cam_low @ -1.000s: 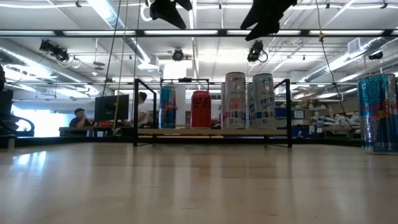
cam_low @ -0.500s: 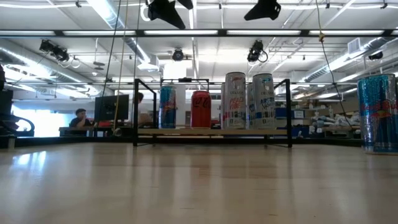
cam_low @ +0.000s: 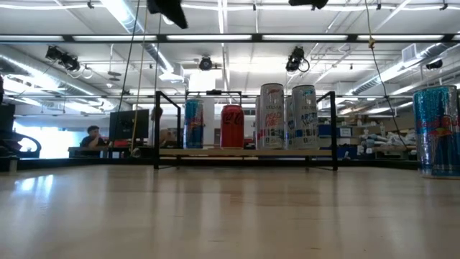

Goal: Place canned beverage on shelf
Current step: Put the red-black soda can on the shelf aligned with the other red-black soda can

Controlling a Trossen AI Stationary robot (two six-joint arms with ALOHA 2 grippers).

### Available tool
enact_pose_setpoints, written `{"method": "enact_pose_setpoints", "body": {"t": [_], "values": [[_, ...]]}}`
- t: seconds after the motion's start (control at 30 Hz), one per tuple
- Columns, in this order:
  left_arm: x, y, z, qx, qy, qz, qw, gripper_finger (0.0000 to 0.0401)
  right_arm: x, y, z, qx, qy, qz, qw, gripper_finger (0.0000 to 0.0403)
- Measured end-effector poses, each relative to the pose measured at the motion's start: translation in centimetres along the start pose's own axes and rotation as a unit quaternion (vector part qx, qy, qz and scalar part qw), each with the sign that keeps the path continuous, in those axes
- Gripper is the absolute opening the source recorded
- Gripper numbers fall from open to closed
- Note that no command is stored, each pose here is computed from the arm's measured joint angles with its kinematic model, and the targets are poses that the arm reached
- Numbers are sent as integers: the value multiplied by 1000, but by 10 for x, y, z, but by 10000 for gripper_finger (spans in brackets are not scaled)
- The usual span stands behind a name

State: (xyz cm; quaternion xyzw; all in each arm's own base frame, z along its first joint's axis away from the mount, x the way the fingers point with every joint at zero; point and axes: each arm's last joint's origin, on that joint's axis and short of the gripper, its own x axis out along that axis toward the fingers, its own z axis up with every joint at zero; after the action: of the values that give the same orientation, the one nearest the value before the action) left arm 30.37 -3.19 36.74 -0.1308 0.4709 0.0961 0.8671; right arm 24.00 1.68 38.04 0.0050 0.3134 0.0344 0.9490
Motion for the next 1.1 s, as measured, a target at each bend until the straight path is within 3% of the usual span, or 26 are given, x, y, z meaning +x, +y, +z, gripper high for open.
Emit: {"method": "enact_pose_setpoints", "body": {"t": [0.3,0.47,1.1], "values": [[-8,-44,-32,-57,48,-23,997,316,0,7,1,-6,-8,3,1000,350],[-12,-59,-42,-48,57,-35,997,316,0,6,1,-6,-7,2,1000,350],[-28,-120,-102,-151,102,-37,983,316,0,6,1,4,-8,2,1000,351]]}}
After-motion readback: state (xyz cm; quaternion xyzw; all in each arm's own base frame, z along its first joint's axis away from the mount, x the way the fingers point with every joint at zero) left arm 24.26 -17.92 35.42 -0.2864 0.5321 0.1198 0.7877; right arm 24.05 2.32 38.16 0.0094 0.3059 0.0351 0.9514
